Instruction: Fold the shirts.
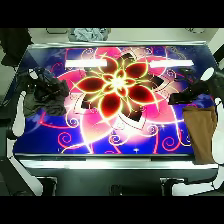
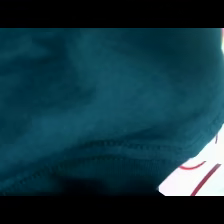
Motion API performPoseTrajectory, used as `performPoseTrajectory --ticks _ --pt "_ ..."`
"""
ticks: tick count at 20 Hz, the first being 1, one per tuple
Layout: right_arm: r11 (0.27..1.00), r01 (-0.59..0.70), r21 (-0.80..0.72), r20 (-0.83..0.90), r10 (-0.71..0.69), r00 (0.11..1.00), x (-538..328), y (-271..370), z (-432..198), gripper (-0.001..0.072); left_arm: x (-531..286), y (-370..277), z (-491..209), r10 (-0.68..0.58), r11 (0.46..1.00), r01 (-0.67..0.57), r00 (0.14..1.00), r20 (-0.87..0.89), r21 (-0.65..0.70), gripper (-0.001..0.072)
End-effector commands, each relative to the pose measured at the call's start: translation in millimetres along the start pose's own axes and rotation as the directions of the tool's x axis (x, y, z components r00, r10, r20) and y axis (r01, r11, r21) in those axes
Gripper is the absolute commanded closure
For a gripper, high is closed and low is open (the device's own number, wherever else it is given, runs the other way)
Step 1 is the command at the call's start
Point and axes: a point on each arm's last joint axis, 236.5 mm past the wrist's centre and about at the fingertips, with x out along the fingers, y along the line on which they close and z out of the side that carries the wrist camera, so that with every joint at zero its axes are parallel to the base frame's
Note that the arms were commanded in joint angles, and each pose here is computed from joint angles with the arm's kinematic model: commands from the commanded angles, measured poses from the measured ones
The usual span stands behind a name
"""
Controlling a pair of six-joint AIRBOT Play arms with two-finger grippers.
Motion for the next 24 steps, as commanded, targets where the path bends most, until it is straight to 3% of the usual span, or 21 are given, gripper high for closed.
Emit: performPoseTrajectory --ticks 1,4,7,10,13,16,19,21,24 --pt "0.999 -0.040 0.005 -0.015 0.040 0.999 0.0 9.8 -3.3 0.0141 -16.4 -18.2 9.3 -0.054 0.998 0.052 0.998 0.045 0.037 0.0663" --pt "0.999 -0.046 -0.004 -0.002 0.046 0.999 -12.9 15.7 -4.3 0.0143 -121.1 -87.3 47.6 -0.238 0.954 0.162 0.921 0.310 0.250 0.0664" --pt "0.998 -0.012 -0.059 0.066 0.016 0.998 -52.3 24.1 -2.2 0.0143 -270.4 -158.4 25.0 -0.385 0.866 0.122 0.781 0.492 0.484 0.0664" --pt "0.992 0.053 -0.117 0.184 -0.031 0.982 -112.9 39.3 -3.7 0.0143 -390.5 -215.7 -44.1 -0.528 0.774 0.094 0.643 0.555 0.627 0.0664" --pt "0.981 0.136 -0.140 0.295 -0.090 0.951 -172.8 54.7 -16.2 0.0143 -439.3 -261.0 -122.3 -0.650 0.661 0.114 0.580 0.491 0.741 0.0664" --pt "0.964 0.222 -0.145 0.334 -0.163 0.928 -218.6 64.8 -48.2 0.0143 -414.5 -307.0 -187.5 -0.712 0.549 0.204 0.621 0.326 0.810 0.0664" --pt "0.946 0.300 -0.127 0.333 -0.244 0.911 -248.7 66.8 -82.7 0.0143 -331.1 -345.8 -248.6 -0.679 0.454 0.283 0.723 0.123 0.845 0.0664" --pt "0.938 0.326 -0.119 0.349 -0.268 0.898 -260.1 68.9 -92.4 0.0143 -257.3 -353.9 -286.6 -0.598 0.490 0.368 0.801 -0.002 0.790 0.0664" --pt "0.942 0.314 -0.116 0.334 -0.260 0.906 -257.7 70.6 -95.2 0.0149 -153.0 -344.7 -328.5 -0.439 0.531 0.387 0.887 -0.147 0.754 0.0664"
